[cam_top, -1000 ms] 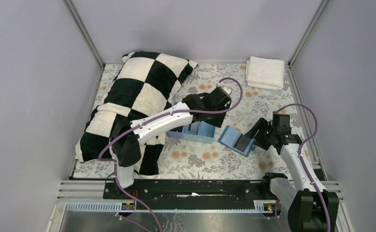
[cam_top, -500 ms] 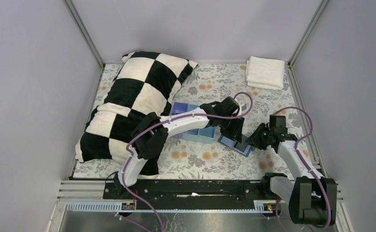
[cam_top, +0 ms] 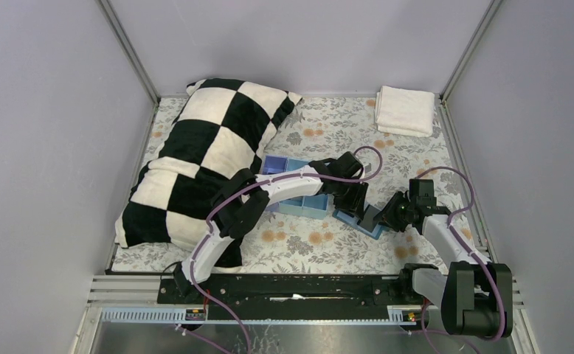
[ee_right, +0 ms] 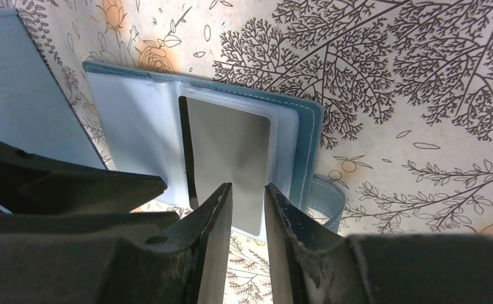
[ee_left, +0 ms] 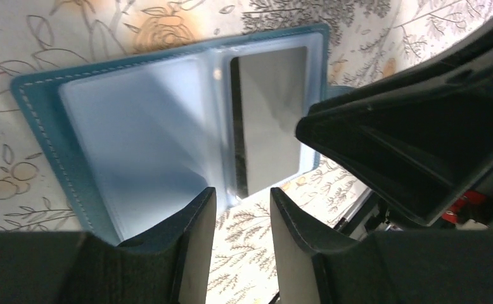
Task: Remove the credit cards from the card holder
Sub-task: Remove the credit card from the card holder.
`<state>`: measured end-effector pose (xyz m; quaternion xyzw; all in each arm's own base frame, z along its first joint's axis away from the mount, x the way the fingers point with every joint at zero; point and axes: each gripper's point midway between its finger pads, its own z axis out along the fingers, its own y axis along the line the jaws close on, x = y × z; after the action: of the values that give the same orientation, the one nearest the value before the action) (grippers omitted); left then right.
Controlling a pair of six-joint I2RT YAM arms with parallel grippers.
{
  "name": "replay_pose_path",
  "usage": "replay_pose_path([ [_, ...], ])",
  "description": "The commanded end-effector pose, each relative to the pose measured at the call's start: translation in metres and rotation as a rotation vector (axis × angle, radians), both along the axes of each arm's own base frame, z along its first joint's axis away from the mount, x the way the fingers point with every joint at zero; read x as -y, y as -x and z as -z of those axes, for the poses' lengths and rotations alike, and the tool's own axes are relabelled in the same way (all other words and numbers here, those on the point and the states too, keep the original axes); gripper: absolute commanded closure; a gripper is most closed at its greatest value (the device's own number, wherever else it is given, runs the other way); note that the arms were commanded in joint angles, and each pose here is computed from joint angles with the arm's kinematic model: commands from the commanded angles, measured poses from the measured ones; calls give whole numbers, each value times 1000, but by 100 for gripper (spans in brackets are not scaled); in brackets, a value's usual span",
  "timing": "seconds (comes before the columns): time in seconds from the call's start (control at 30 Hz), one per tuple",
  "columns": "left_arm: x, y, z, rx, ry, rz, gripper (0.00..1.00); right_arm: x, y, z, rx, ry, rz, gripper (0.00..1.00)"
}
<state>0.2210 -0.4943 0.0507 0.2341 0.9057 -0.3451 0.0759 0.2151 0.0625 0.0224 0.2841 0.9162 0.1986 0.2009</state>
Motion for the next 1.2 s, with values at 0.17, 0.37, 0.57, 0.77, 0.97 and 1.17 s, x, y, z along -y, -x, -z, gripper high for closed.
replay_pose_path([
  [0.17,5,-15,-3,28,45,13,63,-1,-3,5,9,2,2,67],
  [0.37,3,-16,-5,30,51,15,67,-3,-2,9,4,-12,6,67],
  [0.57,4,-15,-9,32,69,23,68,-5,-3,10,5,-28,3,67],
  [0.77,7,-12,-4,7,77,28,71,-6,-2,11,5,-31,0,68],
  [0.97,8,-12,0,-20,81,25,75,-7,-2,11,6,-34,-1,69],
  [1.17,7,-12,7,-38,74,24,74,-7,-1,11,4,-34,-6,69],
])
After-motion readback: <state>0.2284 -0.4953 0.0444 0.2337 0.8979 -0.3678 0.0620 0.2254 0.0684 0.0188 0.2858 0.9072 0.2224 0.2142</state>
